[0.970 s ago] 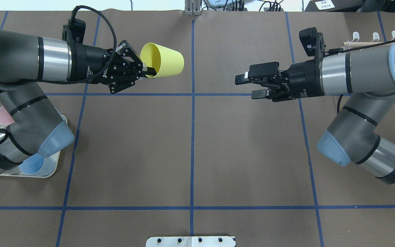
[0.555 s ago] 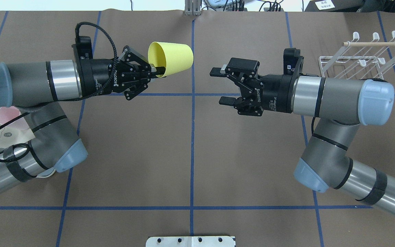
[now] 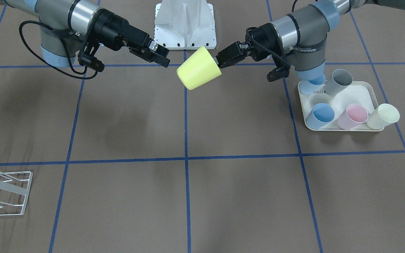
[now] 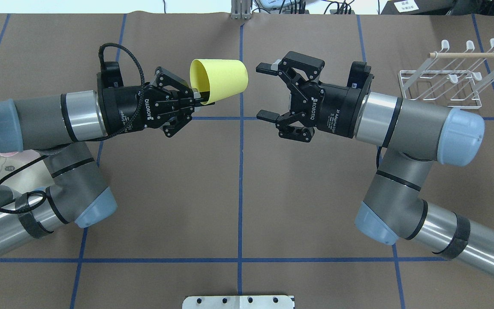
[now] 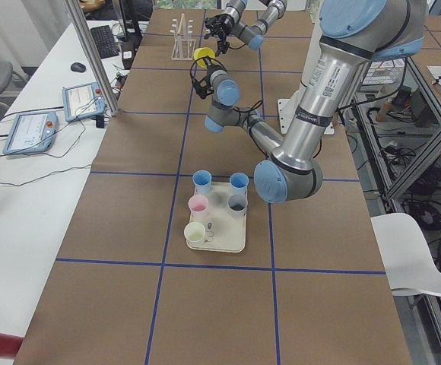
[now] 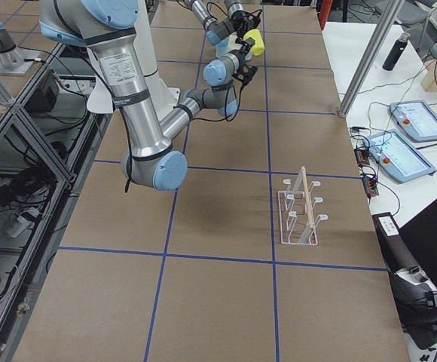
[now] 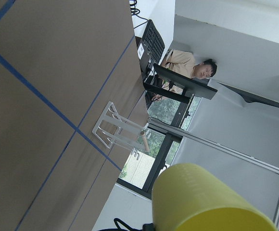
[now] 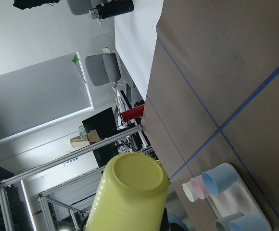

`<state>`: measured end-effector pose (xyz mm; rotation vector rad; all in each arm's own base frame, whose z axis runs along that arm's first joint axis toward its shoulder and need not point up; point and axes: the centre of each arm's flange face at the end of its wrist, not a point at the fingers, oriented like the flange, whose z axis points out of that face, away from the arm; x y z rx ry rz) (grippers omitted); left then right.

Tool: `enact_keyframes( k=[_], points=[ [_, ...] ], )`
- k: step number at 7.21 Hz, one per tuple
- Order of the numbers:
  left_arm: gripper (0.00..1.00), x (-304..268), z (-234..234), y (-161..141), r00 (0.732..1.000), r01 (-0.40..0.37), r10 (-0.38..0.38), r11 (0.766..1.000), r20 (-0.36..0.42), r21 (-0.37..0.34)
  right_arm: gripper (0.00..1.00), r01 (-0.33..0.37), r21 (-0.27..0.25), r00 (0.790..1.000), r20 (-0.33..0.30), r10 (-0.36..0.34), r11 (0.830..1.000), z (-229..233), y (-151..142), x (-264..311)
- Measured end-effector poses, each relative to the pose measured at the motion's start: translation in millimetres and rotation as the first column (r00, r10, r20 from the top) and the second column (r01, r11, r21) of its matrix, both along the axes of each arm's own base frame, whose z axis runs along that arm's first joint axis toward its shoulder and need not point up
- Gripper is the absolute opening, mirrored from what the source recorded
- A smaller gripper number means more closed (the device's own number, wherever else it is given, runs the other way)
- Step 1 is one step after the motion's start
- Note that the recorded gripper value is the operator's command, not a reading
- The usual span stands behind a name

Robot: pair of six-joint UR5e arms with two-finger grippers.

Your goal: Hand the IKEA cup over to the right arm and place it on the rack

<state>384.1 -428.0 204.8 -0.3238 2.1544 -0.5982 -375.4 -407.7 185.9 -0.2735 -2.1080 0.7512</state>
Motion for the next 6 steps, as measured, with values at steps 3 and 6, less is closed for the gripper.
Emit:
enact_keyframes(
  k=[3, 6],
  points=[
    [0.0, 12.6, -13.7, 17.4, 0.998, -0.046, 0.046, 0.999, -0.043, 0.0, 0.98, 0.011, -0.028, 1.0, 0.026, -0.011, 1.0, 0.5, 1.3, -3.9],
    [0.0, 29.2, -23.0, 31.3, 0.996, -0.06, 0.059, 0.998, -0.071, -0.013, 0.91, 0.019, -0.029, 0.999, 0.029, -0.018, 0.999, 0.3, 4.0, -6.5]
  ],
)
